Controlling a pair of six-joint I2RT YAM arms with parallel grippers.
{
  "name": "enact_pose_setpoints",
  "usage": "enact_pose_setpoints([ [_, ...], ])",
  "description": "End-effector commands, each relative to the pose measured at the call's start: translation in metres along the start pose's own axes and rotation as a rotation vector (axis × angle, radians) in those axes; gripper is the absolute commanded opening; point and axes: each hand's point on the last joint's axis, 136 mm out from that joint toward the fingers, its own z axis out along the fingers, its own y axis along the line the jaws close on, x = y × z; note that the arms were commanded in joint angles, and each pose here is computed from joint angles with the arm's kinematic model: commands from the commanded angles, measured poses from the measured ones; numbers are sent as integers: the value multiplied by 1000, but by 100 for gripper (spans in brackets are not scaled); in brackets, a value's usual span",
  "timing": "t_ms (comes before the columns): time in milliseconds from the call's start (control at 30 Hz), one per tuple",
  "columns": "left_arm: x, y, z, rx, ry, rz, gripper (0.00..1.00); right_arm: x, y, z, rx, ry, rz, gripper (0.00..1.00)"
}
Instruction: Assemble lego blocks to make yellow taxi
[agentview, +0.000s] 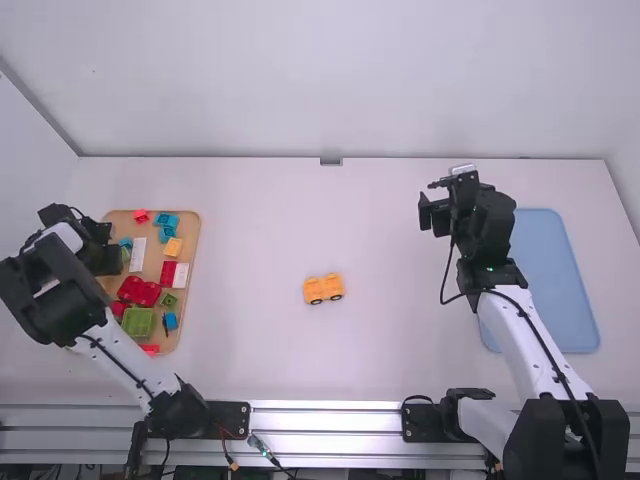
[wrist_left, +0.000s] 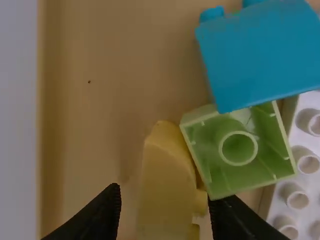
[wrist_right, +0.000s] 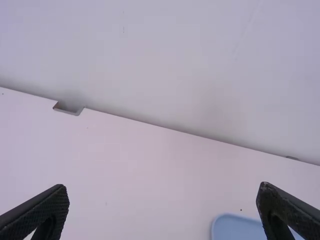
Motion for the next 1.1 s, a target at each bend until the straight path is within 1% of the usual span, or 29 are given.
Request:
enact_pose_setpoints([
  [0, 9, -10, 10, 37, 23, 5, 42, -17, -4, 0, 7, -34, -2, 99],
  [100, 8, -11, 10, 37, 22, 3, 35, -16, -5, 0, 9, -31, -1, 99],
  [333, 11, -11, 10, 43, 31, -3, 24, -13, -3, 0, 3, -18, -1, 99],
  [400, 12, -13, 10, 48, 38, -1, 15, -13, -3, 0, 4, -17, -1, 99],
  [500, 13, -13, 10, 47, 43, -23, 11, -13, -3, 0, 2, -18, -1, 99],
  [567, 13, -13, 9, 47, 40, -37, 8, -15, -2, 0, -5, -25, -1, 99],
  [633, 11, -12, 5, 41, 35, -62, 2, -22, 1, -1, -28, -57, -4, 99],
  [767, 4, -7, -9, 22, 13, -121, 2, -44, 15, -4, -114, -152, -15, 99],
  [833, 1, -5, -17, 12, -5, -147, 2, -50, 21, -6, -150, -180, -23, 99],
  [900, -10, -5, -36, 0, -49, -167, 2, -58, 29, -9, -201, -220, -32, 99],
  [1000, -22, -11, -59, -11, -97, -143, 2, -61, 36, -11, -244, -238, -37, 99],
  [1067, -33, -18, -79, -31, -150, -116, 2, -62, 39, -12, -263, -240, -1, 99],
])
